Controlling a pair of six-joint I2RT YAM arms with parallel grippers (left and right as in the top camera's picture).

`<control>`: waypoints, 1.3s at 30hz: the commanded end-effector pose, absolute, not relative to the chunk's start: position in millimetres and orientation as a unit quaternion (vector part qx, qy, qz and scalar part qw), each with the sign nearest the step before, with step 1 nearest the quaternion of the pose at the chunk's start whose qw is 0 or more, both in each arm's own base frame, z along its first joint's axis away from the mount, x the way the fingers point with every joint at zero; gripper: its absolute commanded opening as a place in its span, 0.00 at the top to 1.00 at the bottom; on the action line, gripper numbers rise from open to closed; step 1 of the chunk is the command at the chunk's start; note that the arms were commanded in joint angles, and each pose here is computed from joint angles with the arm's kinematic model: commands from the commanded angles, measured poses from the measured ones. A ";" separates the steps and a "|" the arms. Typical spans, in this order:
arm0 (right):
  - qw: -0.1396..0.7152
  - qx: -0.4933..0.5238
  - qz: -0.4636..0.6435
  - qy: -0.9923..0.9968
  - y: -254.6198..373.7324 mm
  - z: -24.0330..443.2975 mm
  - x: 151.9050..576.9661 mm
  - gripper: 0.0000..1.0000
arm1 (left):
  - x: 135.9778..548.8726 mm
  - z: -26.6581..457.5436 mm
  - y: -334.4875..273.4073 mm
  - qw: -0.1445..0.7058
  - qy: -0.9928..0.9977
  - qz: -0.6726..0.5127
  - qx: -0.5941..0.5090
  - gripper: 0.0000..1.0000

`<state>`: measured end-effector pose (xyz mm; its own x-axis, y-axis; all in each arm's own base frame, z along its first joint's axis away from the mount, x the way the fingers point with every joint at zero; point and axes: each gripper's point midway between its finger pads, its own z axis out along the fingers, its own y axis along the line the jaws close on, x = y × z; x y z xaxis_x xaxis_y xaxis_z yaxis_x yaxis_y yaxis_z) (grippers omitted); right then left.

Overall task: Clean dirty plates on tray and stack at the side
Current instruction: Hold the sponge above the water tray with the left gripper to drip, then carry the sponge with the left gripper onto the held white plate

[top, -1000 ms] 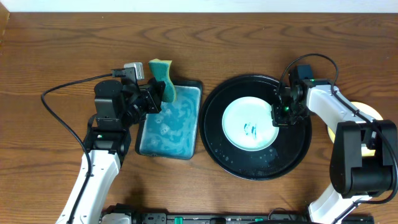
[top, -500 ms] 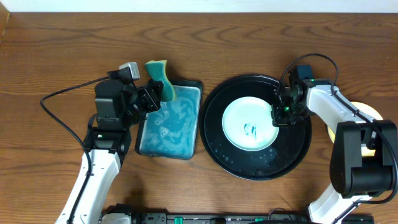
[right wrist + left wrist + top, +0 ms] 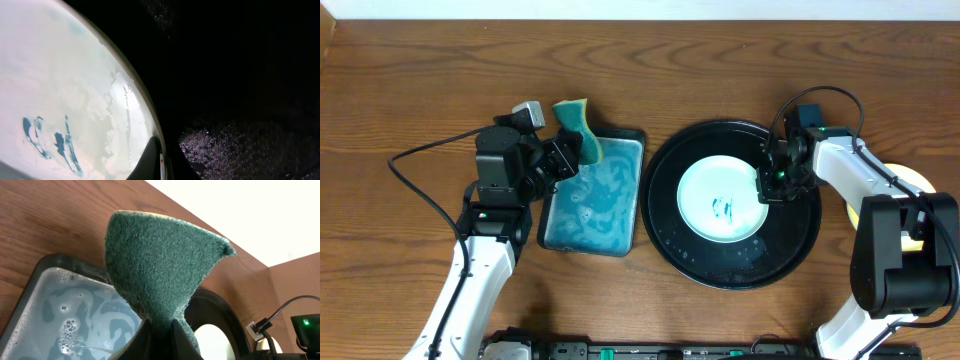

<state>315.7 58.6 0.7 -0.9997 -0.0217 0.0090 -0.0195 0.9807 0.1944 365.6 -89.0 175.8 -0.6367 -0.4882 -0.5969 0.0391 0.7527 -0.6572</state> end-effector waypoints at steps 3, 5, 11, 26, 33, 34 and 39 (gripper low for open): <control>0.034 0.026 -0.056 -0.998 50.1 -17.0 300.6 0.99 | 365.8 175.0 -88.0 0.406 0.844 -0.324 -0.136 0.93; 0.034 0.026 -0.056 -0.998 50.1 -17.0 300.7 0.99 | 365.6 174.5 -87.9 0.405 0.844 -0.324 -0.136 0.93; 0.034 0.026 -0.056 -0.998 50.1 -17.0 300.7 0.99 | 363.5 170.6 -87.8 0.400 0.849 -0.319 -0.133 0.93; 0.034 0.026 -0.056 -0.998 50.1 -17.0 300.8 0.99 | 362.3 115.1 -98.3 0.330 0.886 -0.300 -0.126 0.93; 0.034 0.026 -0.056 -0.998 50.1 -17.0 300.8 0.99 | 354.2 75.7 -95.8 0.300 0.921 -0.220 -0.117 0.93; 0.034 0.026 -0.056 -0.998 50.1 -17.0 300.8 0.99 | 351.9 72.2 -94.4 0.299 0.926 -0.202 -0.113 0.93; 0.034 0.026 -0.056 -0.998 50.1 -17.0 300.9 0.99 | 345.5 70.7 -91.1 0.287 0.943 -0.138 -0.101 0.93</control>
